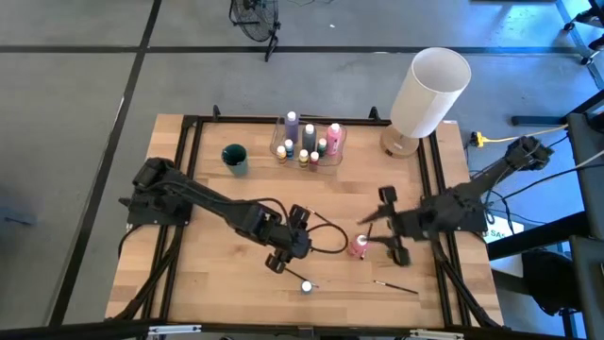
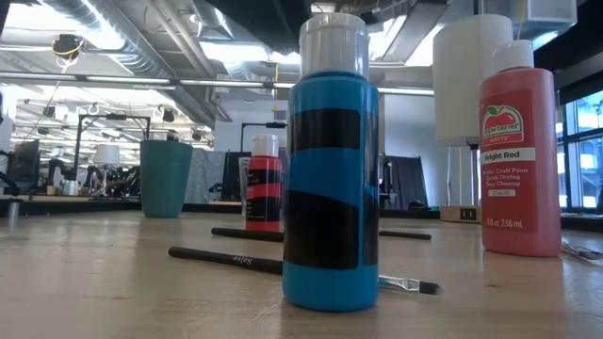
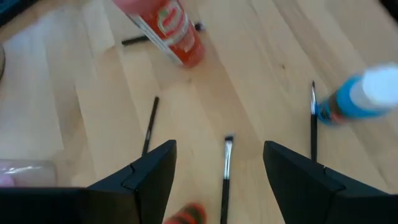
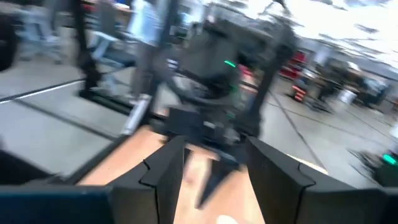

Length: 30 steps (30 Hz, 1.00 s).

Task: Pick & Place Paint Supplies
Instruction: Put the silver paint brush into the green cup

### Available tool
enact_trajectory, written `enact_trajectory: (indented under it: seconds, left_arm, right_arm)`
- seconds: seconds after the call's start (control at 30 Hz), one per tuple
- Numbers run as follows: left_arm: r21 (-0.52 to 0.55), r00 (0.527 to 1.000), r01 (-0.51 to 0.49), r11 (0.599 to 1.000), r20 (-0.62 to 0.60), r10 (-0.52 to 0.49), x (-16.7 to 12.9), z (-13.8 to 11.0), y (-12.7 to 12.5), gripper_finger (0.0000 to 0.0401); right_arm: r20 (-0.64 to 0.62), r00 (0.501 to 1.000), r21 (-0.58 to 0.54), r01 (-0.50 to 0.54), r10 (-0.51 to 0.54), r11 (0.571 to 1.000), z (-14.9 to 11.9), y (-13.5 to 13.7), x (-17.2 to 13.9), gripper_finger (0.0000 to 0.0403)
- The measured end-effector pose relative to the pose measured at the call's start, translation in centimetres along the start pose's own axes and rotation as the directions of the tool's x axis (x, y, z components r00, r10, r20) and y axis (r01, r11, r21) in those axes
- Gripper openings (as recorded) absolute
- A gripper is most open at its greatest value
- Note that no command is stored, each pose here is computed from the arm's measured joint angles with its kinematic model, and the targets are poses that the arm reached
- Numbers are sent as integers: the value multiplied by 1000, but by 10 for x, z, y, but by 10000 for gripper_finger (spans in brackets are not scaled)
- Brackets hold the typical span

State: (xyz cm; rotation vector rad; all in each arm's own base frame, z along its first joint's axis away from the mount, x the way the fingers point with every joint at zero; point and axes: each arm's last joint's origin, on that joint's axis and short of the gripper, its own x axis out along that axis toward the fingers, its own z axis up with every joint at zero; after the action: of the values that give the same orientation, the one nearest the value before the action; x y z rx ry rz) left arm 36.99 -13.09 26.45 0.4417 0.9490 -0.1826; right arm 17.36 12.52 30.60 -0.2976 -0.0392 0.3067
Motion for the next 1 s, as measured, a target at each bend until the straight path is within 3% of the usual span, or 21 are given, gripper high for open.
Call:
enact_trajectory:
  seconds: [0.13,0.27,0.5,0.63,1.0]
  left_arm:
    - [-62,999,-7,998,44,9,8,5,-1,236]
    - [-113,1000,-24,993,14,26,19,3,-3,236]
    - [-108,999,9,994,-41,-14,51,-2,-14,236]
    - [-132,998,9,991,-53,-16,68,-4,-19,236]
    - [-223,997,17,975,-65,-32,83,-6,-18,236]
  right_arm:
    - [34,994,-3,-107,107,994,7,20,-10,174]
    - [61,977,-10,-205,205,979,12,39,-20,174]
    - [95,919,-32,-380,382,924,17,65,-35,174]
    - [100,904,-23,-415,415,910,17,75,-36,174]
    - [93,899,43,-433,428,900,15,83,-33,174]
